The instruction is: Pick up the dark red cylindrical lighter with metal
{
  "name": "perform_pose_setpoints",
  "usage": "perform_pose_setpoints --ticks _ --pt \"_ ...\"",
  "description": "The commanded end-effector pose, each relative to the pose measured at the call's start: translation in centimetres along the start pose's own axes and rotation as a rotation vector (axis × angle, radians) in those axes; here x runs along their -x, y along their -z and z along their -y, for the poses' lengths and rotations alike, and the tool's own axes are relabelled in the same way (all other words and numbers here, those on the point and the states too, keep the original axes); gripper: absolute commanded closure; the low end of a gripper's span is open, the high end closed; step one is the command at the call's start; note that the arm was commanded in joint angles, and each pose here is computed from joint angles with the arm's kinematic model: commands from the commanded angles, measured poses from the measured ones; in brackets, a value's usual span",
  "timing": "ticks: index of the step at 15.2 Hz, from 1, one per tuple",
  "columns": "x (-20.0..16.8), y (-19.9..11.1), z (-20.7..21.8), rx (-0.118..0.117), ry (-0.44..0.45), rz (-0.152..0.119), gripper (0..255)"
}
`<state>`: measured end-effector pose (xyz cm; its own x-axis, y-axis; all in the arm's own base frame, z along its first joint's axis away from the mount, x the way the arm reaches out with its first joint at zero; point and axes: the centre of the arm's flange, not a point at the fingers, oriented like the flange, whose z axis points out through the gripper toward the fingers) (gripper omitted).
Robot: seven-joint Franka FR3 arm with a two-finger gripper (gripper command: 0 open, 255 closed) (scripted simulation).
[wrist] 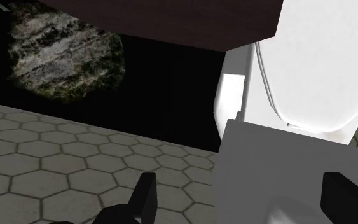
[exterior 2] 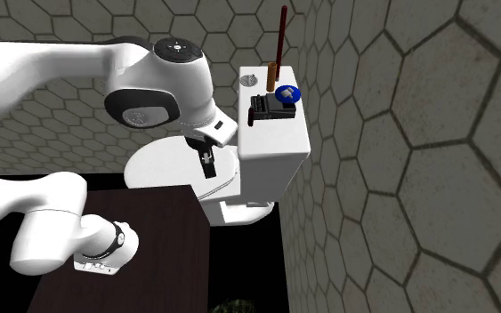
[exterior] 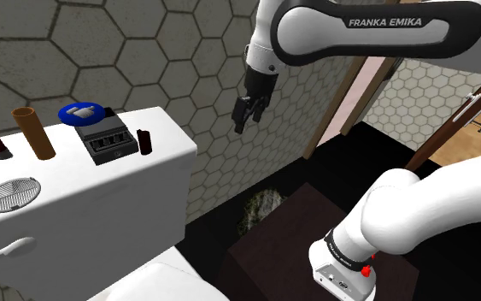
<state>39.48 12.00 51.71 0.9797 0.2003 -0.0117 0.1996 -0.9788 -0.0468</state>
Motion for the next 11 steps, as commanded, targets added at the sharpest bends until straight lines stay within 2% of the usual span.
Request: perform_pose_setpoints --ticks 1,11 --pt "-1.7 -0.3 1.7 -0.002 0.019 -0.018 0" --pt "-9.5 -1.3 11.0 -0.008 0.115 -0.104 0"
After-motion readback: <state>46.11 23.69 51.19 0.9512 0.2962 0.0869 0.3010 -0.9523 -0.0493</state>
